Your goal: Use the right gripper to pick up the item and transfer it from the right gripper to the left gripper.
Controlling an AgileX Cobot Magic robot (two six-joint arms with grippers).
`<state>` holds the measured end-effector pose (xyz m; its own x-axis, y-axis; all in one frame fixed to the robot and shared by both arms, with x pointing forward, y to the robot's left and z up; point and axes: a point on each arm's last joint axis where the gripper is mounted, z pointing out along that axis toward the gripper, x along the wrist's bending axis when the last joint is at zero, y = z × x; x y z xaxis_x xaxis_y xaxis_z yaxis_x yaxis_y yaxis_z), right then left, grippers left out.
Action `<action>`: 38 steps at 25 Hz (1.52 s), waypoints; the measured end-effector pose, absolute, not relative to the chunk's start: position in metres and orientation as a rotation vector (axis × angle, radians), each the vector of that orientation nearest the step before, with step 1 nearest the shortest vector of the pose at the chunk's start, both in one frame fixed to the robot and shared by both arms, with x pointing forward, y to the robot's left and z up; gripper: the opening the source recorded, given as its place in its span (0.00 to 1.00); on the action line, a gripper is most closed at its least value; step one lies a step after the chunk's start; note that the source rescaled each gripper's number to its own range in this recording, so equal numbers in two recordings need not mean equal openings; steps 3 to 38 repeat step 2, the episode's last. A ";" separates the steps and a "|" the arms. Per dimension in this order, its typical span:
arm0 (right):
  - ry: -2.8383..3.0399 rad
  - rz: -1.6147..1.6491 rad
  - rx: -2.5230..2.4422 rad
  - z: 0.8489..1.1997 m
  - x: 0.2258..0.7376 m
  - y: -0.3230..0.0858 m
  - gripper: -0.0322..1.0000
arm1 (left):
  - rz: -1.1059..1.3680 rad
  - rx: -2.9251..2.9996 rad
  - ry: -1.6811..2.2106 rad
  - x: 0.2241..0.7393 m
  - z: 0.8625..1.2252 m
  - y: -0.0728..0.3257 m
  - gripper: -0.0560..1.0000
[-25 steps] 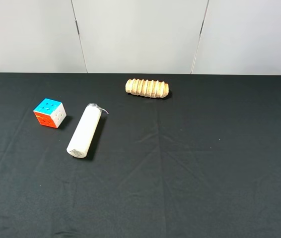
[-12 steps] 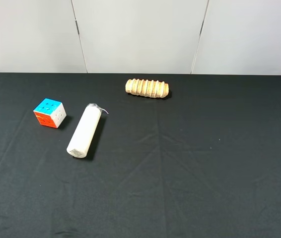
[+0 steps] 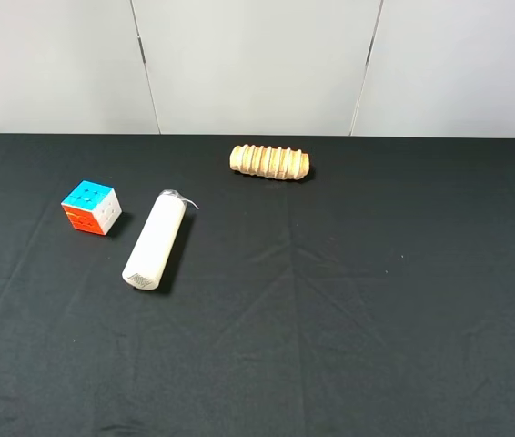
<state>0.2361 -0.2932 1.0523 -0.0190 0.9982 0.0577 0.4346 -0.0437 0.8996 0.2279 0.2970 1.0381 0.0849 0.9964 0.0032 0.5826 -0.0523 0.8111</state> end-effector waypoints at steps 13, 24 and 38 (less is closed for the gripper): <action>1.533 1.025 1.560 1.052 0.236 -0.293 1.00 | 0.807 1.712 1.570 0.228 1.038 0.297 0.97; 1.533 1.025 1.560 1.052 0.236 -0.293 1.00 | 0.807 1.712 1.570 0.228 1.038 0.297 0.97; 1.533 1.025 1.560 1.052 0.236 -0.293 1.00 | 0.807 1.712 1.570 0.228 1.038 0.297 0.97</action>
